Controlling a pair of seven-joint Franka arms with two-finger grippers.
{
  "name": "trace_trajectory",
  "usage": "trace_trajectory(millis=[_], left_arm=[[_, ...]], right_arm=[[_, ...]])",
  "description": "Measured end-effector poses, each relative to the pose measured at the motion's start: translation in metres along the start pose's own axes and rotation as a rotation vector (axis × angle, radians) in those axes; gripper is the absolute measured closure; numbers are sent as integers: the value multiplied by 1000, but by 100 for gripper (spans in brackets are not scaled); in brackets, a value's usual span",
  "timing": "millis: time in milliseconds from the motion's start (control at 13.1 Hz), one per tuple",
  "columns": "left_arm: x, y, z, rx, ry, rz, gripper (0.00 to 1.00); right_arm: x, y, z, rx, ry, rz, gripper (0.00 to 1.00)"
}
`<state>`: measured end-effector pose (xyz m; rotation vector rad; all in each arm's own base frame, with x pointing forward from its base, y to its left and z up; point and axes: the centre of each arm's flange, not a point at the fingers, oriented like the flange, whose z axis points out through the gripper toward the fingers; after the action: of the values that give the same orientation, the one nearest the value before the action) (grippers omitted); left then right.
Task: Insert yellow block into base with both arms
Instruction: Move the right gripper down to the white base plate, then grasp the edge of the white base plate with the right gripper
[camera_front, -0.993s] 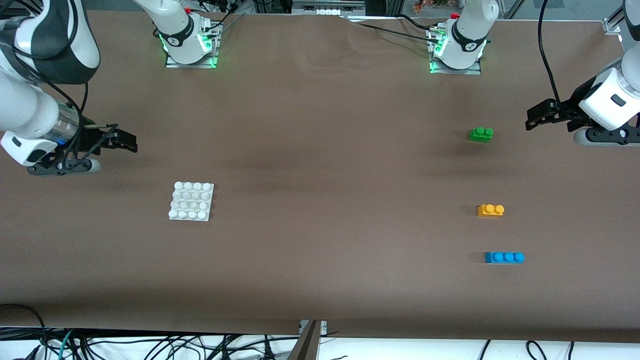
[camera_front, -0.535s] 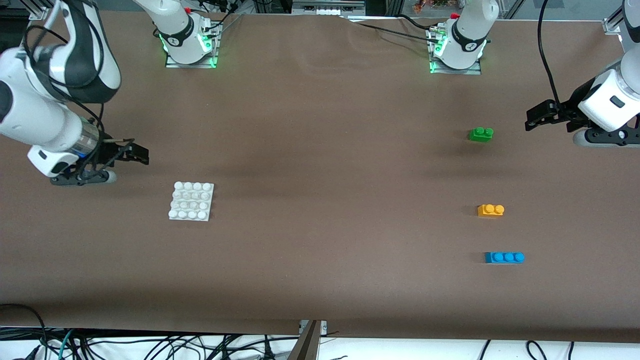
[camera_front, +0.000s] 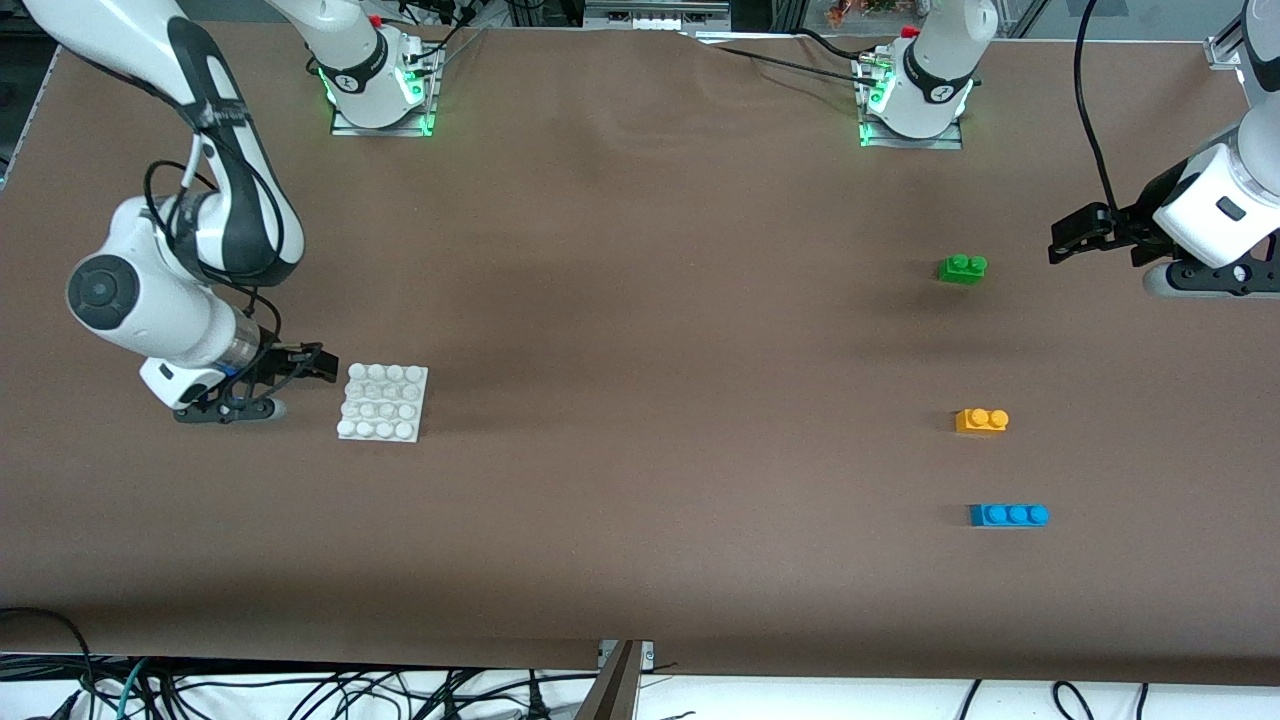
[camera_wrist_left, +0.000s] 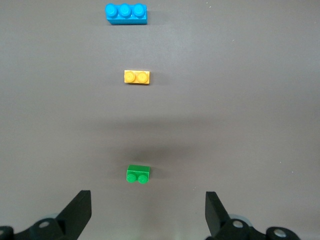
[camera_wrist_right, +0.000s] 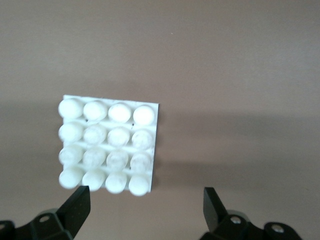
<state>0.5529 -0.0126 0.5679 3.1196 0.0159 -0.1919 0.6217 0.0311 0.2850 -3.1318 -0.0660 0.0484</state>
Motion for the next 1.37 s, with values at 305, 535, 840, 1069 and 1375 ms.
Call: trace_trajectory(millis=[305, 535, 840, 1069, 1375], left_arm=[[0, 0, 0, 0, 0, 0, 0], [0, 0, 0, 0, 0, 0, 0], [0, 0, 0, 0, 0, -1, 0], [0, 0, 0, 0, 0, -1, 0], [0, 0, 0, 0, 0, -1, 0]], right_arm=[[5, -3, 41, 6, 5, 23, 0], [5, -4, 58, 18, -8, 49, 0], [5, -7, 64, 48, -7, 76, 0], [6, -9, 75, 52, 6, 82, 0], [7, -8, 94, 49, 12, 86, 0]])
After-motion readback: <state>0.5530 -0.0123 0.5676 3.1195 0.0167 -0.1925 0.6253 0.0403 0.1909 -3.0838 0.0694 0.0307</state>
